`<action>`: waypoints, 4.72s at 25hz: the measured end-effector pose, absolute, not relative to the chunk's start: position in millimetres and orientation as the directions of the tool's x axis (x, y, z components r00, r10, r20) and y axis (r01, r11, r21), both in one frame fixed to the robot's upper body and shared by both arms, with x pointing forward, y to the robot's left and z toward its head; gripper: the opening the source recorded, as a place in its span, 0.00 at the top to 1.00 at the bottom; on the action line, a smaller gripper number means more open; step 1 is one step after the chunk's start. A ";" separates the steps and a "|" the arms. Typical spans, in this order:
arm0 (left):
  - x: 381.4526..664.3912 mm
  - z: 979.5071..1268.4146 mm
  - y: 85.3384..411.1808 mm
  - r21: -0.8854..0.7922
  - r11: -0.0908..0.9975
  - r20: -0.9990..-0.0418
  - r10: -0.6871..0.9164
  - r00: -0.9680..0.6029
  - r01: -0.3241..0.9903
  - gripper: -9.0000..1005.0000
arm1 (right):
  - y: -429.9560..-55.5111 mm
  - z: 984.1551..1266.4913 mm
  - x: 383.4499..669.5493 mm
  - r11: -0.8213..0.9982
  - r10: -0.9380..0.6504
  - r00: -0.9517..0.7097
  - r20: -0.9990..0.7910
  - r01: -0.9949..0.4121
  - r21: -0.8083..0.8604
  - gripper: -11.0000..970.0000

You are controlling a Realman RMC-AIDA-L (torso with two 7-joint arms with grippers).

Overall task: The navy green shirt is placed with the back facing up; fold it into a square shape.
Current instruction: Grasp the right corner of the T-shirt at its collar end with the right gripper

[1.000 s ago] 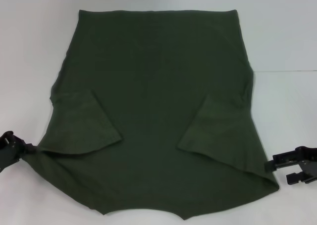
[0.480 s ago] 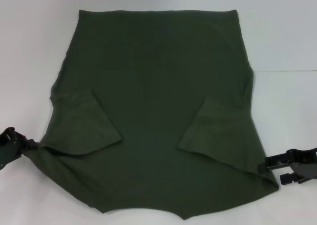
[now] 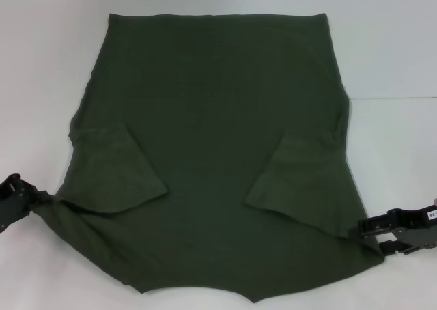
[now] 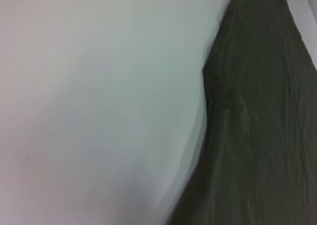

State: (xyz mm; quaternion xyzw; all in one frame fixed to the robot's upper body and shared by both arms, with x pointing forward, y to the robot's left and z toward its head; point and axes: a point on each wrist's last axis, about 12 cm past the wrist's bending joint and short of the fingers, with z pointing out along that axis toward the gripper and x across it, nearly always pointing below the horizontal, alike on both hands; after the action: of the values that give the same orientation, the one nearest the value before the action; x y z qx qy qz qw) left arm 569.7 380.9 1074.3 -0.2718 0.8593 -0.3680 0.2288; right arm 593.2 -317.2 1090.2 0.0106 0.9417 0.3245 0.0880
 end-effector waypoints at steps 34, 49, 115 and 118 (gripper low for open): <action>573.8 1078.3 381.7 -0.768 0.572 -0.206 -0.647 -0.734 -0.289 0.99 | -283.1 1103.1 608.2 0.652 0.152 -0.962 -0.226 -0.074 0.755 0.05; 574.0 1077.9 381.6 -0.768 0.571 -0.207 -0.650 -0.731 -0.290 0.99 | -262.2 1105.9 618.8 0.630 0.171 -0.949 -0.264 -0.101 0.770 0.05; 577.2 1079.2 378.6 -0.783 0.559 -0.217 -0.657 -0.722 -0.273 0.99 | -292.8 1088.4 602.6 0.801 0.024 -0.984 -0.175 -0.086 0.593 0.05; 577.3 1079.2 378.6 -0.783 0.559 -0.217 -0.657 -0.722 -0.273 0.99 | -287.7 1088.7 604.2 0.783 0.043 -0.981 -0.189 -0.084 0.617 0.05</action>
State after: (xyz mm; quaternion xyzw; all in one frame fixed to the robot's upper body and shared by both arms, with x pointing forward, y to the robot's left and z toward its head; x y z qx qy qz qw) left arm 577.3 378.6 1079.2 -0.2749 0.8461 -0.3809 0.2520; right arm 604.2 -287.7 1088.7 -0.0109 0.9391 0.3296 0.0967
